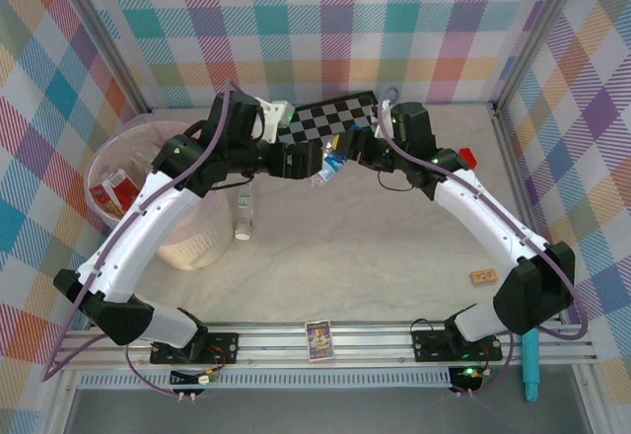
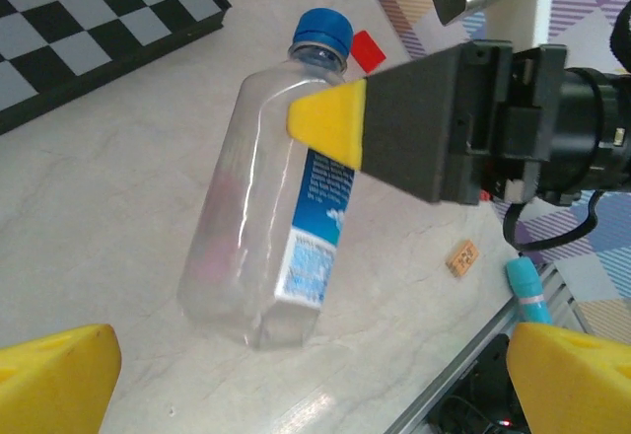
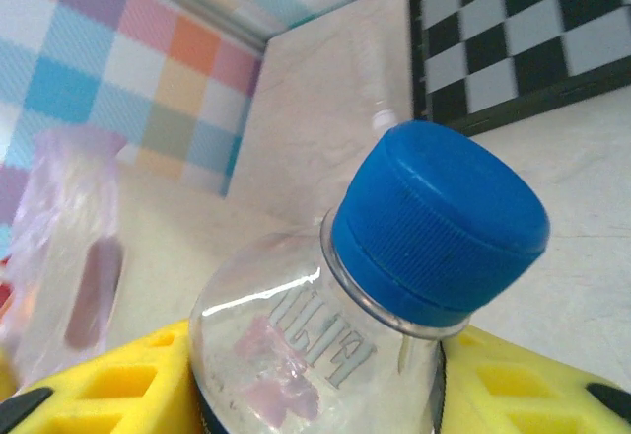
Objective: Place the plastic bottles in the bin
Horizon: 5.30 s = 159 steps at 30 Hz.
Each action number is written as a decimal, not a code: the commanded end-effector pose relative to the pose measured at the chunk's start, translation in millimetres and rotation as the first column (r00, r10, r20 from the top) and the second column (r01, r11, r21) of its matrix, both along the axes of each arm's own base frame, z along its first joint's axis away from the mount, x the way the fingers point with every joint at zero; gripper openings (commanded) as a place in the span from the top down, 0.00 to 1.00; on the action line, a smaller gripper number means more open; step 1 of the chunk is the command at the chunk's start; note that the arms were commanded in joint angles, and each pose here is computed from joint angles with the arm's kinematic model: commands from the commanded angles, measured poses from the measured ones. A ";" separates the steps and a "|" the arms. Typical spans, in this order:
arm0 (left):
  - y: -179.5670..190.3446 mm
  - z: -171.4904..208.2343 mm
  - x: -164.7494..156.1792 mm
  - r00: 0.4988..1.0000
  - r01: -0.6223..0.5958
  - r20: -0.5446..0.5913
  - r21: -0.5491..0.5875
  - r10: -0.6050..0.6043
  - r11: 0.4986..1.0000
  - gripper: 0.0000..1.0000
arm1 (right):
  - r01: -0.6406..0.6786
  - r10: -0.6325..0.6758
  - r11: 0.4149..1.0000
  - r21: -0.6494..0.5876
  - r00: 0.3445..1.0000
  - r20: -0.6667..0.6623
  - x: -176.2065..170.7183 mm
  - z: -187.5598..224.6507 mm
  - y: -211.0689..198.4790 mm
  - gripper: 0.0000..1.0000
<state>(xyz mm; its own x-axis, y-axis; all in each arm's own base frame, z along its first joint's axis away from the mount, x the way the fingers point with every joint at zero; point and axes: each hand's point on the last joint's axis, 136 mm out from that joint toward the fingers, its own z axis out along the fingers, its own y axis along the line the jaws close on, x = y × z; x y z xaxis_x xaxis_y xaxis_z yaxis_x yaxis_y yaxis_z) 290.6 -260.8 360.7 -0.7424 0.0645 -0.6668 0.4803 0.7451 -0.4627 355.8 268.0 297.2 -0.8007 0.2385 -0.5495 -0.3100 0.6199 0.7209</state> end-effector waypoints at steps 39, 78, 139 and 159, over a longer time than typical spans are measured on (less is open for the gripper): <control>-21.9 -20.2 12.1 0.999 0.035 -0.019 -0.031 -0.036 0.999 0.52 | -0.234 0.209 0.964 0.124 0.960 0.184 -40.4 72.7 15.9 0.24; 285.8 -17.6 7.3 0.632 -0.752 -0.053 0.195 0.773 0.629 0.40 | -0.137 0.141 0.985 -0.105 0.990 0.030 -20.2 -10.1 -1.0 0.08; 236.2 52.2 -29.8 0.721 -0.692 0.172 0.115 0.671 0.713 0.21 | -0.232 0.175 0.964 -0.130 0.923 -0.343 -12.4 -197.4 223.2 0.15; 219.8 38.1 -15.1 0.765 -0.643 0.103 0.077 0.636 0.762 0.25 | -0.184 0.079 0.956 -0.227 0.911 -0.404 19.7 -268.7 240.0 0.24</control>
<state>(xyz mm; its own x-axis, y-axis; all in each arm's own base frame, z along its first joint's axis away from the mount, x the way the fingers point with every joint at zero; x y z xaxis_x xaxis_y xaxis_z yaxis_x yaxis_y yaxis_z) 271.3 -36.1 397.0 -0.5957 -0.3269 -0.7337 -0.1195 0.9394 -0.3215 375.3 518.1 58.4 -0.9662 0.0056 -0.2576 -0.1763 0.7146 0.6769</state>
